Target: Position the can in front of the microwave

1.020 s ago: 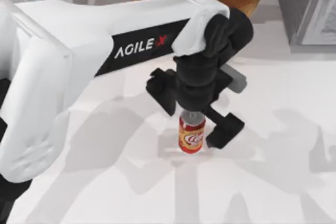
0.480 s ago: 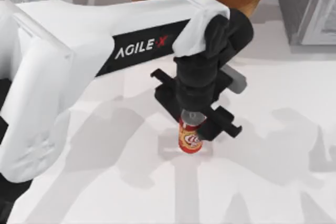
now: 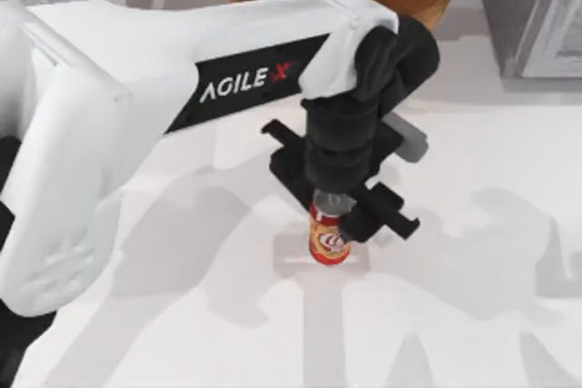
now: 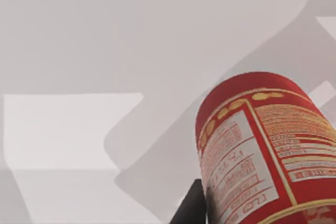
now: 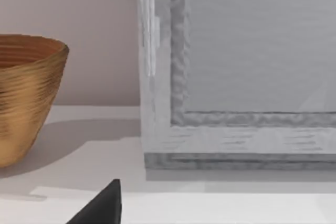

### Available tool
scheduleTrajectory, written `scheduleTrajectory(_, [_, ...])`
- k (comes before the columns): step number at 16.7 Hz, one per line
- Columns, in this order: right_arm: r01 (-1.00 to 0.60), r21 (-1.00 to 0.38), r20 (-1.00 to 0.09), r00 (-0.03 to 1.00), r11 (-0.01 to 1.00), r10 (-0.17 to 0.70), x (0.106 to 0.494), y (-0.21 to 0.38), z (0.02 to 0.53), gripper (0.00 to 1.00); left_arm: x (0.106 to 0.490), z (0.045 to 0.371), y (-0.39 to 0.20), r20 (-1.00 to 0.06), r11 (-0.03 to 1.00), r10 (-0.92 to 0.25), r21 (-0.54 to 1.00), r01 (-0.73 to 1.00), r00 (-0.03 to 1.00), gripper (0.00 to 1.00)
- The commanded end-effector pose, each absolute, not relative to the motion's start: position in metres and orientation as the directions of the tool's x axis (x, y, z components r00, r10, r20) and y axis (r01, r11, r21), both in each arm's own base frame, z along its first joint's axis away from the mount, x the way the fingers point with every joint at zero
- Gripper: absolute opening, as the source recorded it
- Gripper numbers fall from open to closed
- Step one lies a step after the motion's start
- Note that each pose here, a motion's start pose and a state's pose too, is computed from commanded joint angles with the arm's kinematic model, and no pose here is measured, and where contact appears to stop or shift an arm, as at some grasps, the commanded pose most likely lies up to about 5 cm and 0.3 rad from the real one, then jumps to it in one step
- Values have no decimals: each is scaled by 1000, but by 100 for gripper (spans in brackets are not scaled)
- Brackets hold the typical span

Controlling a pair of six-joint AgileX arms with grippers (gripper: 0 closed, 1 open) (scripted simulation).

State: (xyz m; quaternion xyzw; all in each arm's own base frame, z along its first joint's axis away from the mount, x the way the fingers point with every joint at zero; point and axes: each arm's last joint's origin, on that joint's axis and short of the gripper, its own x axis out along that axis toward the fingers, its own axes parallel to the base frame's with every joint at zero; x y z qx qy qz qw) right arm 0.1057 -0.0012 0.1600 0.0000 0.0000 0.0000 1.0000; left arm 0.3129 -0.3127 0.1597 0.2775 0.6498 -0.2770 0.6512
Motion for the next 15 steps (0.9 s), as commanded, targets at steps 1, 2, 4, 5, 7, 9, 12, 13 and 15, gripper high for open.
scheduleTrajectory(1, [0, 0, 0, 1000, 1000, 0, 106, -1, 160, 100, 313, 160, -313, -1000, 693, 0, 1, 721, 2, 0])
scheduleTrajectory(2, [0, 0, 0, 1000, 1000, 0, 106, -1, 160, 100, 313, 160, -313, -1000, 693, 0, 1, 721, 2, 0])
scheduleTrajectory(4, [0, 0, 0, 1000, 1000, 0, 106, -1, 160, 100, 313, 160, -313, -1000, 693, 0, 1, 721, 2, 0])
scheduleTrajectory(5, [0, 0, 0, 1000, 1000, 0, 106, -1, 160, 100, 313, 160, -313, -1000, 693, 0, 1, 721, 2, 0])
scheduleTrajectory(7, [0, 0, 0, 1000, 1000, 0, 106, -1, 160, 100, 313, 161, -312, -1000, 693, -1, 1, 721, 3, 0])
scheduleTrajectory(9, [0, 0, 0, 1000, 1000, 0, 106, -1, 160, 100, 314, 171, -312, -1000, 695, -2, 1, 719, 4, 0])
scheduleTrajectory(12, [0, 0, 0, 1000, 1000, 0, 106, -1, 160, 100, 314, 191, -313, -1000, 693, 1, 1, 721, 1, 0])
scheduleTrajectory(13, [0, 0, 0, 1000, 1000, 0, 106, -1, 160, 100, 313, 197, -312, -1000, 693, 0, 1, 721, 1, 0])
scheduleTrajectory(15, [0, 0, 0, 1000, 1000, 0, 106, -1, 160, 100, 313, 200, -312, -1000, 693, -1, 1, 721, 3, 0])
